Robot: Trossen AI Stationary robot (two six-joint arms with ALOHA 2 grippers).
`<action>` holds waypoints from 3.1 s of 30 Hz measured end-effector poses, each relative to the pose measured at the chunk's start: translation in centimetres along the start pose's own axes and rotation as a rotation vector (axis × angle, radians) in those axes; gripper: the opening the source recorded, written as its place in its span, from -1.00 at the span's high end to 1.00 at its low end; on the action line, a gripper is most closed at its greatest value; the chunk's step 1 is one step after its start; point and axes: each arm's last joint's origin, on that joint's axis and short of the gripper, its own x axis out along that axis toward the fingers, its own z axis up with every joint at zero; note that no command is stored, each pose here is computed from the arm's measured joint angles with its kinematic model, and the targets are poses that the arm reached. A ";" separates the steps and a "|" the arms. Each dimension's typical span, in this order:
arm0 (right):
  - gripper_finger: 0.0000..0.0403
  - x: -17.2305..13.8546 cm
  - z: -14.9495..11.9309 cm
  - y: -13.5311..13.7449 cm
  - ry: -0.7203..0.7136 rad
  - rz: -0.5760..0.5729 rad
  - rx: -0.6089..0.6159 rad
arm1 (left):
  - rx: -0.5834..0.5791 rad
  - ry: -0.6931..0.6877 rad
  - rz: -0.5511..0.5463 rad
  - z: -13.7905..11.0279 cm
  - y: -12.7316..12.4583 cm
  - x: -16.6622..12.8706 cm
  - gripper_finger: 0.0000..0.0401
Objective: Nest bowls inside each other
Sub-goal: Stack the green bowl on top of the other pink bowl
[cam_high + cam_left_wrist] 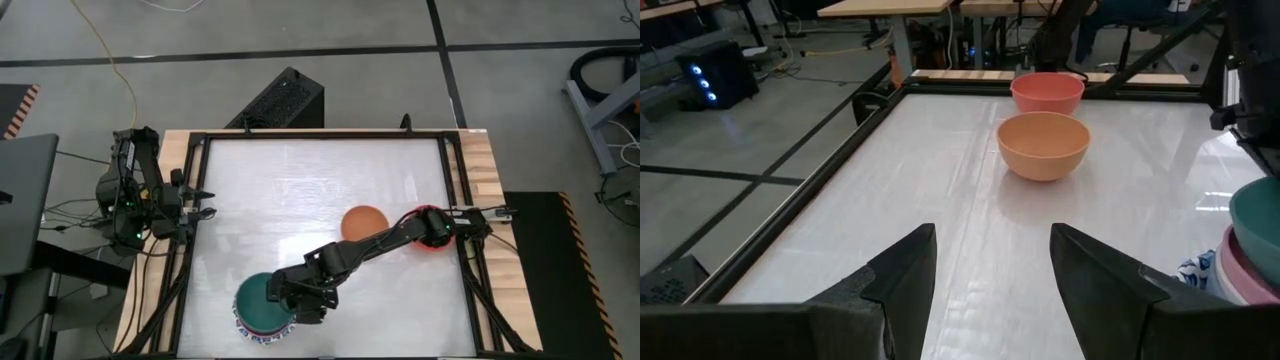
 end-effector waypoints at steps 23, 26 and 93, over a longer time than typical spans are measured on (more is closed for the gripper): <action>0.43 0.1 0.4 0.1 -0.006 -0.003 0.102 | 0.000 0.000 0.000 0.0 0.0 0.0 0.07; 0.32 0.1 0.6 0.2 -0.009 -0.004 0.097 | 0.000 0.000 0.000 0.0 0.0 0.0 0.07; 0.87 -2.0 1.2 0.0 0.108 -0.078 0.374 | 0.000 0.000 -0.001 0.0 0.0 0.0 0.07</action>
